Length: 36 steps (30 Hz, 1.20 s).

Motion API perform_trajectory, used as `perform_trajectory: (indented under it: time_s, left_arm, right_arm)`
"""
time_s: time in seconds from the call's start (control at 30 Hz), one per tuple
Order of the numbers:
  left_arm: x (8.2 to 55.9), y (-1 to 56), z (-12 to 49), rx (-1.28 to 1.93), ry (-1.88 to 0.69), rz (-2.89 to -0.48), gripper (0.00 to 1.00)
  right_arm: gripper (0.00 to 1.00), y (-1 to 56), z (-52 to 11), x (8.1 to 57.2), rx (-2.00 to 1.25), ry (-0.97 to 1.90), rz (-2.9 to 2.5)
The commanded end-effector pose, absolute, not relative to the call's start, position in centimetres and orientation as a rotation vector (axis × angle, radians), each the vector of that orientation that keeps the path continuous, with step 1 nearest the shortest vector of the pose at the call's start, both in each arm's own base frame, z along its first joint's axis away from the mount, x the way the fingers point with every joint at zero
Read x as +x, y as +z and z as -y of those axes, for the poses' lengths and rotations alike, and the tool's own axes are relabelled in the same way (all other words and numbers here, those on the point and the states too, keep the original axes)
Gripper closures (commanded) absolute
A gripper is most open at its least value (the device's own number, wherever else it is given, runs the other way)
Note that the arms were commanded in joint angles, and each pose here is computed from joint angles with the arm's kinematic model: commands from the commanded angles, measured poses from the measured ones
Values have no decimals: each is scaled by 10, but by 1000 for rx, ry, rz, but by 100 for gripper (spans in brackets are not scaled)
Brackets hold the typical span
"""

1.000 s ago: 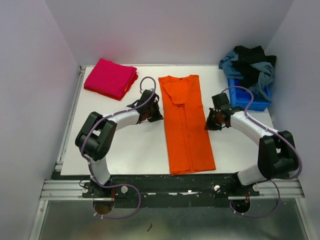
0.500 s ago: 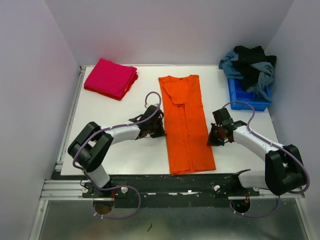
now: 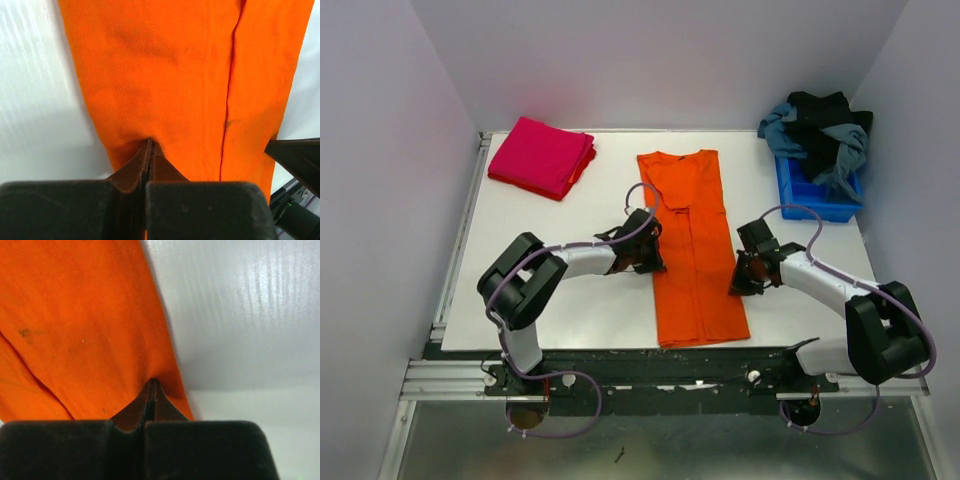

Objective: Fold and stack the t-shirts
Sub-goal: Grab the bottom of the folded rectangular tshirt with both arms

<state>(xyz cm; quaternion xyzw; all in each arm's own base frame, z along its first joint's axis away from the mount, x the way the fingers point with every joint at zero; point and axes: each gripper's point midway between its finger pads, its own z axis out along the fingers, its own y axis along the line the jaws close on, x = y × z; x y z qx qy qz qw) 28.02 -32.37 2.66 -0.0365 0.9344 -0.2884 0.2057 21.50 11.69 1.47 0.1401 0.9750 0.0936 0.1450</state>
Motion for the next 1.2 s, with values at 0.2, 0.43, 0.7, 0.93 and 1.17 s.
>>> perform_trajectory:
  time_s: [0.2, 0.43, 0.7, 0.93, 1.17]
  left_arm:
    - [300, -2, 286, -145, -630, -2660, 100]
    - [328, 0, 260, -183, -592, -2647, 100]
    - [296, 36, 280, -117, -723, -2592, 100]
    - [258, 68, 271, -64, -753, -2556, 94]
    - [219, 74, 234, -73, -669, -2589, 81]
  right_arm:
    - [99, -1, -147, 209, 414, 296, -2858]
    - [99, 4, -169, 222, 399, 301, -2848]
    - [99, 36, -159, 227, 336, 296, -2757]
    - [77, 46, -158, 182, 272, 475, -2773]
    - [66, 32, -152, 124, 259, 475, -2904]
